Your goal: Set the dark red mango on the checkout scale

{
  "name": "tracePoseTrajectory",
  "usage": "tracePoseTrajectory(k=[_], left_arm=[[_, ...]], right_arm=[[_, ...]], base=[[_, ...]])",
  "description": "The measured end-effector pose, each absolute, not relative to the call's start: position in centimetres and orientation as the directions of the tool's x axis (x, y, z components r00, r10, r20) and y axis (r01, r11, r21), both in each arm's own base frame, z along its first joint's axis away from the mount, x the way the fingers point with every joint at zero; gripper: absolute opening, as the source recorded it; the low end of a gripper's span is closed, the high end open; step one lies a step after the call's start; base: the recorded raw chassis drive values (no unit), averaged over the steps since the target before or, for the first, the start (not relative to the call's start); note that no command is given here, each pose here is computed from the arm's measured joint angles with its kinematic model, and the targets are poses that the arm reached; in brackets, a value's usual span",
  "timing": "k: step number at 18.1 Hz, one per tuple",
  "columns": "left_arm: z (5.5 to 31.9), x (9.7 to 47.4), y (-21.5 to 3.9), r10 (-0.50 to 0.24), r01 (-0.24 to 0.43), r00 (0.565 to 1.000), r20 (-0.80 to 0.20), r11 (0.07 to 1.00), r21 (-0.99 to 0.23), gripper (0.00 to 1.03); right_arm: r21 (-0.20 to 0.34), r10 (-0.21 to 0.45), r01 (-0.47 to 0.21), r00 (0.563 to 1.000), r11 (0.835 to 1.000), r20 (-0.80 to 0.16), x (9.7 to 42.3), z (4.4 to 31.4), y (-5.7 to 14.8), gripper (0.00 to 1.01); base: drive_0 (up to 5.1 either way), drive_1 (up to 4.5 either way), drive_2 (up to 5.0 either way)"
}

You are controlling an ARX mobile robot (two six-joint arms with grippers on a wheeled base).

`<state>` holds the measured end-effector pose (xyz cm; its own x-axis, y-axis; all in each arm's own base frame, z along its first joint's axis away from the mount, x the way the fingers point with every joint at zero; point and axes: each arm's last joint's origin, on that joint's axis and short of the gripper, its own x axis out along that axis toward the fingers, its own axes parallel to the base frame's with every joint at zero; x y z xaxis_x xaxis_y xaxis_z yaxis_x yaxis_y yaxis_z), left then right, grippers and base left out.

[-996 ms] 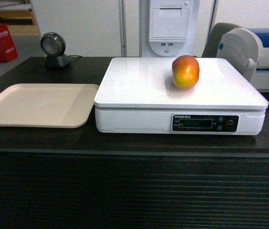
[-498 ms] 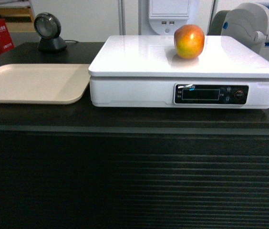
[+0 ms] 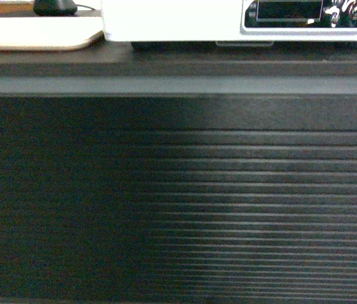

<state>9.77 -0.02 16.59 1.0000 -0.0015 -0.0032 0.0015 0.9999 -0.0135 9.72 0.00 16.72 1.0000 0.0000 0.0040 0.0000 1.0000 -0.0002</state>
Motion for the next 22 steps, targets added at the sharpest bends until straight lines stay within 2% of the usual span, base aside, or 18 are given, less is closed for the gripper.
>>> tracePoseTrajectory(k=[22], left_arm=[[16.56,9.77,-0.02,-0.002,0.001,1.000,-0.006,1.000,-0.010,0.98]], right_arm=[[-0.001,0.000,0.000,1.000,1.000,0.003,9.72,16.71,0.00,0.98]], base=[[0.0,0.00,0.0]])
